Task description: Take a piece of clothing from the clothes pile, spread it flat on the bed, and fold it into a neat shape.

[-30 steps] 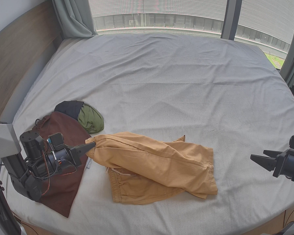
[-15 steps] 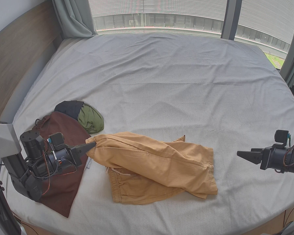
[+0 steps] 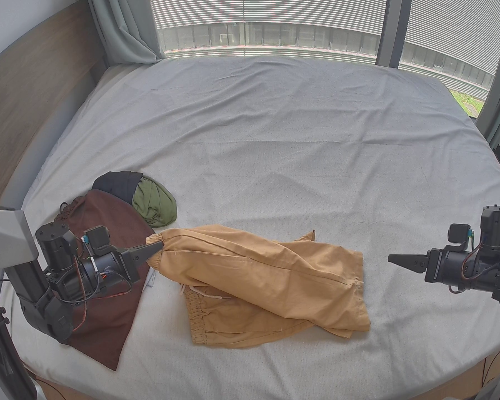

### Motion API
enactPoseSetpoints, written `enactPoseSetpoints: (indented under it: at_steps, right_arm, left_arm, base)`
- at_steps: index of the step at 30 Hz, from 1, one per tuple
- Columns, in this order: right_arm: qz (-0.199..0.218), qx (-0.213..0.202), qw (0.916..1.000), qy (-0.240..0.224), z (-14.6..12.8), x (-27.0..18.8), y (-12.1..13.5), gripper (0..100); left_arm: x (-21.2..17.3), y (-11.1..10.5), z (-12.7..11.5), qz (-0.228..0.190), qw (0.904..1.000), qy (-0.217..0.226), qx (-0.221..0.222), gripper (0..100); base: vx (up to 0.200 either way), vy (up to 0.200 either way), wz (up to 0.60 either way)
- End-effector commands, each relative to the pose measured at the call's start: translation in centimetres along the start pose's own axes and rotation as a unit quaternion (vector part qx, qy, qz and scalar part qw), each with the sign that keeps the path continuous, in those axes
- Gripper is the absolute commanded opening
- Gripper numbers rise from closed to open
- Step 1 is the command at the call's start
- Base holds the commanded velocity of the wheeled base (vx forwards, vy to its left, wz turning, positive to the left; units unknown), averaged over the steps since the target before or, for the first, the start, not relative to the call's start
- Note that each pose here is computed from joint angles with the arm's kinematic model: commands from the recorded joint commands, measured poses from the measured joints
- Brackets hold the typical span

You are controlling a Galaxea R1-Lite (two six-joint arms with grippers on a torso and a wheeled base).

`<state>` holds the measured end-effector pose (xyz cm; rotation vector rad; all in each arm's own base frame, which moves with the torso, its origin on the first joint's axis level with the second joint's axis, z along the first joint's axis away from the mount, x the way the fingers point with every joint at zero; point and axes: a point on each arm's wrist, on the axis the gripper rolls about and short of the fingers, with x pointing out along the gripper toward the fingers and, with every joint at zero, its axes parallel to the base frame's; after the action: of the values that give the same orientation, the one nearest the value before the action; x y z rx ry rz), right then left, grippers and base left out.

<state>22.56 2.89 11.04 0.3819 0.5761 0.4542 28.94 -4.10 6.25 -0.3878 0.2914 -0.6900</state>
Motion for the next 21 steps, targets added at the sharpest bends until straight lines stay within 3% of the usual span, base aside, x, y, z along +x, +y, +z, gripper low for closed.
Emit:
enactPoseSetpoints:
  at_steps: [1,10,21]
  right_arm:
    - [-0.003,0.008,0.9997,0.021,-0.5,1.2,-0.6,100]
    - [-0.006,0.016,0.9995,0.028,-1.7,4.6,-2.7,100]
    - [-0.004,0.041,0.9982,0.044,-2.5,6.1,-3.5,100]
  left_arm:
    - [0.0,0.2,0.0,0.003,1.0000,0.000,0.002,0]
    - [0.0,0.3,0.0,0.005,1.0000,-0.001,0.002,0]
    - [-0.1,0.3,0.1,0.004,1.0000,-0.003,0.004,0]
  base:
    - [0.000,0.000,0.00]
    - [0.000,0.000,0.00]
    - [0.000,0.000,0.00]
